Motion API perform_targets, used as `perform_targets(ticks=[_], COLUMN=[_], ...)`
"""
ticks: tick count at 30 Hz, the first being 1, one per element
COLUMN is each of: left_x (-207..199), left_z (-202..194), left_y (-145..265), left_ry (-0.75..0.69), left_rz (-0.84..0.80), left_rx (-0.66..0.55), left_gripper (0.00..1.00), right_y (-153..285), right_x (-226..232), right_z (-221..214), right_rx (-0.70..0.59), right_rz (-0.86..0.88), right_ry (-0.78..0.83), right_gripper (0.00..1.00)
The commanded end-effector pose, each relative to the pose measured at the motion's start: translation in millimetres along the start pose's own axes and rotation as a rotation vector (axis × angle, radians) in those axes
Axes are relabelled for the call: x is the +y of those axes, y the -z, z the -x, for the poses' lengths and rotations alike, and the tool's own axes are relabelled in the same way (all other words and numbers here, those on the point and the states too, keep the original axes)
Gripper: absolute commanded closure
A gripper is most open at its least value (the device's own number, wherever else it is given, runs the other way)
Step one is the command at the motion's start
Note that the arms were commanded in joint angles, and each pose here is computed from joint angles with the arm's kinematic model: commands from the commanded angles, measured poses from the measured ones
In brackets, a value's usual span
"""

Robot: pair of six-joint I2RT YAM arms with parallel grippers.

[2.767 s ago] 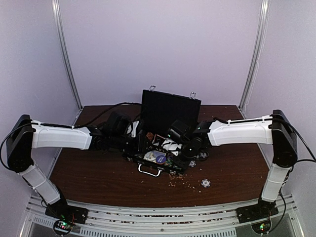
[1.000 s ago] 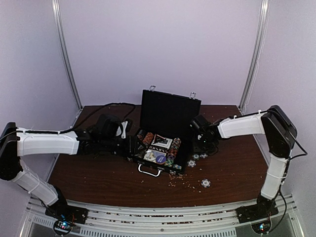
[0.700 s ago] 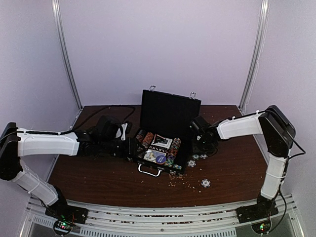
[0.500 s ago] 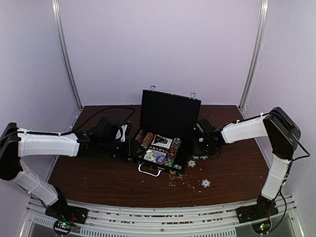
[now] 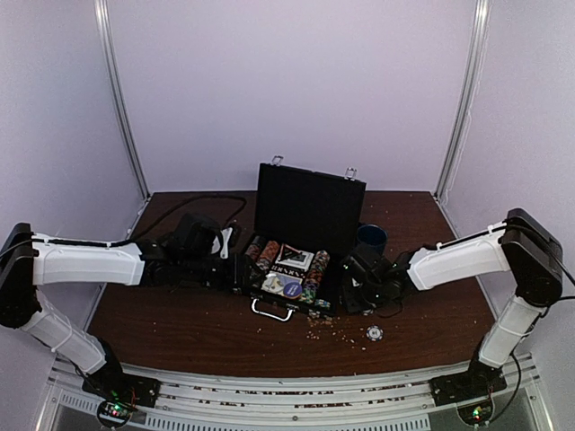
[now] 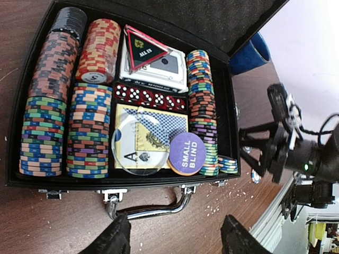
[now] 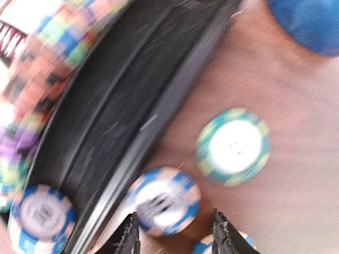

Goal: Pack up texas hold em set
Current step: Move the poker chip to the corner of the board.

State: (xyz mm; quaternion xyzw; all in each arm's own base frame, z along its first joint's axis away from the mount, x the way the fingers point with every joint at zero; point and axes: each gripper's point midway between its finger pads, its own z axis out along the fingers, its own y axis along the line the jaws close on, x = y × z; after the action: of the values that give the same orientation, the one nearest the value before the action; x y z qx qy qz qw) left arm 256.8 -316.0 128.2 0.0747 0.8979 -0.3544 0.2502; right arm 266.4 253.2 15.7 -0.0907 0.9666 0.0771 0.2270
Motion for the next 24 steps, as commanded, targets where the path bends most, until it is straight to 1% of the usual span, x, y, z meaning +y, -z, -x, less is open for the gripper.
perform_targets(ticks=[1,4,8,11,14,16,21,24], left_x=[-0.2,-1.8,-8.9,-23.0,-41.4,-52.0,-72.6,-88.2], left_z=[0.5,-2.4,-11.4,-21.7,-35.8,-48.4,-78.6,-89.0], left_y=[-1.0,2.7,5.0,4.4,1.6,-3.3,-17.9,-21.4], left_ry=[-0.001,-0.009,-0.037,-0.087,-0.124,-0.144,-0.139,-0.160], left_rz=[-0.023,-0.017,0.003,0.033,0.037,0.027,-0.022,-0.058], left_rx=[-0.012,-0.019,-0.018,-0.030,-0.042,-0.035,0.010,0.010], left_gripper=[0.40,0.40,0.41,0.42,0.42,0.43,0.47,0.49], right_y=[0.1,10.9,28.8,47.0,67.4,76.3,79.8,71.7], right_x=[-18.5,-13.4,3.6,13.8,16.6,10.4,-13.4,-19.6], right_z=[-117.4,-134.6,-140.7,-126.4,-100.4,-87.7,-70.4,-66.6], right_rx=[0.354,0.368,0.360,0.315,0.223,0.171,0.100,0.073], right_rz=[-0.062,-0.033,0.039,0.062,0.069,0.049,-0.027,-0.059], right_ry=[0.063,0.056,0.060,0.065,0.027,-0.008,-0.128,-0.170], right_gripper=[0.57,0.59,0.59,0.58,0.50,0.47,0.45,0.45])
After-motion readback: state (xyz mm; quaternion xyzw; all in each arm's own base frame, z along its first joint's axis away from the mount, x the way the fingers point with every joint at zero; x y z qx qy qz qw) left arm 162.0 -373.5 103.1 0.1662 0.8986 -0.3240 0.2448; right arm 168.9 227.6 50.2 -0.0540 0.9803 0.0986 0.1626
